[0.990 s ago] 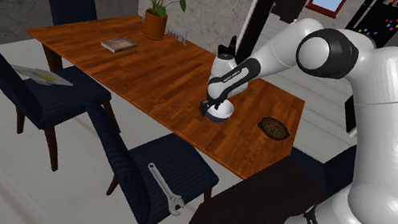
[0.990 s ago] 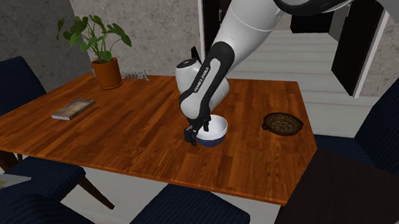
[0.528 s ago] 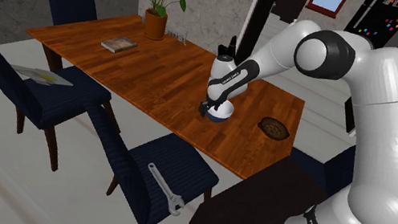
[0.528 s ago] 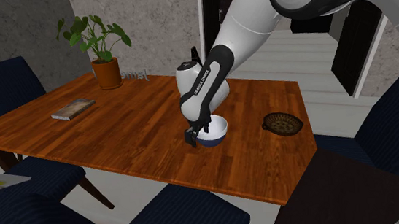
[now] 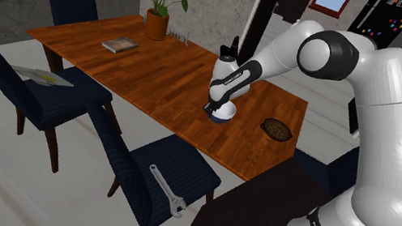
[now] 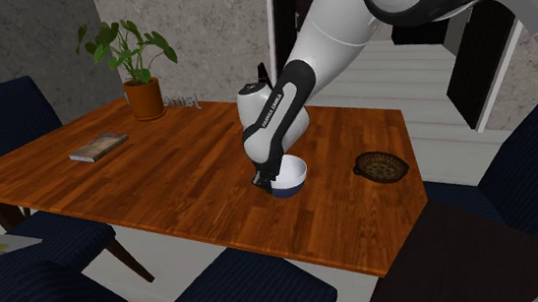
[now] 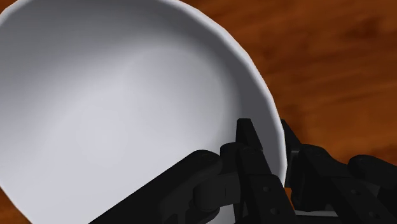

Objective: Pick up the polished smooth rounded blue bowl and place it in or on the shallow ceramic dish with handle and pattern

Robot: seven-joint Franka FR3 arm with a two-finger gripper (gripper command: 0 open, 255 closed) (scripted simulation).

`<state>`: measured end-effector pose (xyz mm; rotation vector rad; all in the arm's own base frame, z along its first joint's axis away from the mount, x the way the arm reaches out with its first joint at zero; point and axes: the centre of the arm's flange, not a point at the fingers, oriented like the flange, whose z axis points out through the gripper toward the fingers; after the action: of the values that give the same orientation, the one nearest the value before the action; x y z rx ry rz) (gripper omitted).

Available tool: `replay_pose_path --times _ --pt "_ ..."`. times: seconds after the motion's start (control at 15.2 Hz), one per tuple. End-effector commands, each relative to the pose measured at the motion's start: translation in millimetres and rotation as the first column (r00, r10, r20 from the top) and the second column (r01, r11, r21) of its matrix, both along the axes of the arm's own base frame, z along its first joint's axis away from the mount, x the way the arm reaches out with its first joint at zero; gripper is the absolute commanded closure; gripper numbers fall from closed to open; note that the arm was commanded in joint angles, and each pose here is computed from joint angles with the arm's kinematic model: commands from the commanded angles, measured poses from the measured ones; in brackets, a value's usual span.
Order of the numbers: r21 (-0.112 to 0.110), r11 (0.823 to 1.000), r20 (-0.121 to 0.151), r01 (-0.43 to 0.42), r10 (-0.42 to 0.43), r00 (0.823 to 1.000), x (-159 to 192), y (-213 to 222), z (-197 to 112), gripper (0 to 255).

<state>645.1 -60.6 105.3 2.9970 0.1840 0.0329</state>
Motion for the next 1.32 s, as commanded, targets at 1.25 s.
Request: replay_pose_path --times 1.25 --pt "0.0 1.0 -0.001 0.0 0.0 1.0 -0.4 -0.3 89.0 255"
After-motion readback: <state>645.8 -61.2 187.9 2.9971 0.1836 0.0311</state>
